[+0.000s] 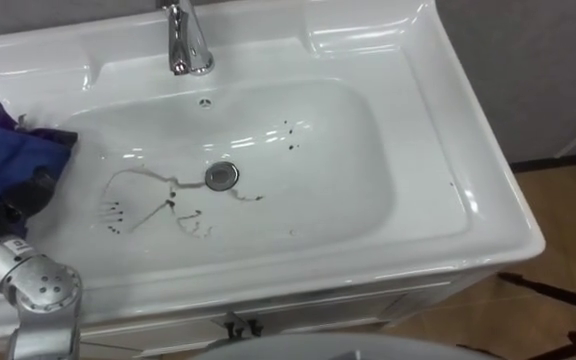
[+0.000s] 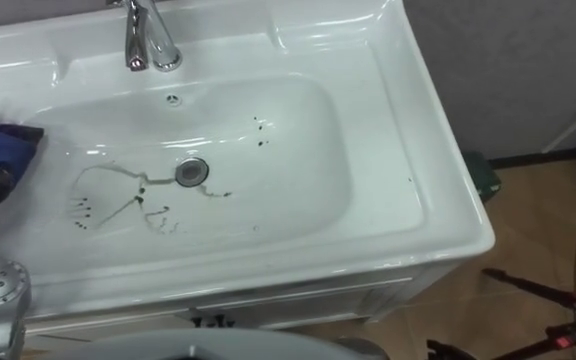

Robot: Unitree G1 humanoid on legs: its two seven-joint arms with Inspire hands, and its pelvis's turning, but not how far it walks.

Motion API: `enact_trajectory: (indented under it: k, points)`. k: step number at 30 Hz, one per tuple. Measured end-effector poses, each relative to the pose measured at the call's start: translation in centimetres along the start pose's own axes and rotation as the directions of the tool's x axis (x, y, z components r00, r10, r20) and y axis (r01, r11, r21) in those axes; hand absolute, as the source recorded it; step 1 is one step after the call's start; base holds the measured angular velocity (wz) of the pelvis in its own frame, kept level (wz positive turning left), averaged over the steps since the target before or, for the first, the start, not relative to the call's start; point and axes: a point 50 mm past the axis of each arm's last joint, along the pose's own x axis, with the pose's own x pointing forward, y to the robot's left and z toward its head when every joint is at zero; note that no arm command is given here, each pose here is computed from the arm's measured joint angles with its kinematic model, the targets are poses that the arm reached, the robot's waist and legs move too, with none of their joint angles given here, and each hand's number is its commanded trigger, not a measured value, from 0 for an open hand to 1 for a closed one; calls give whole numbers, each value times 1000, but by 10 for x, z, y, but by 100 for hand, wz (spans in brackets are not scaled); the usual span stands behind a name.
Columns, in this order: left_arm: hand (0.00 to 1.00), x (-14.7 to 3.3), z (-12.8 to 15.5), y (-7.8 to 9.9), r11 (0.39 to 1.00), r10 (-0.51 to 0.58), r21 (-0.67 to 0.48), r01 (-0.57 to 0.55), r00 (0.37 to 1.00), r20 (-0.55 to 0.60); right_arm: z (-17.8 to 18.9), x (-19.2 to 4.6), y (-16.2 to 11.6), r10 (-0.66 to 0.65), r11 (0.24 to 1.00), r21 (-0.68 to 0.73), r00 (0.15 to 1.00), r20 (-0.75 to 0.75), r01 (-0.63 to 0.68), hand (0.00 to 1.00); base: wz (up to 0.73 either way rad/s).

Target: Wipe basin

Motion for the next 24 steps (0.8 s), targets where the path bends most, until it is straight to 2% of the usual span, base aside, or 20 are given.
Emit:
enact_trajectory:
  k: [10,15,24]
  points:
    - [0,9,17,-12,998,-60,-3,61,995,75,0,0,0,0,1000,-5,1000,0,0,0,-4]
    - [0,11,22,-13,997,-72,20,70,990,119,0,0,0,-2,1000,-5,1000,-1,2,0,0]
    - [0,12,23,-13,996,-89,38,84,987,133,-1,0,2,9,999,-31,1000,-8,-9,0,0]
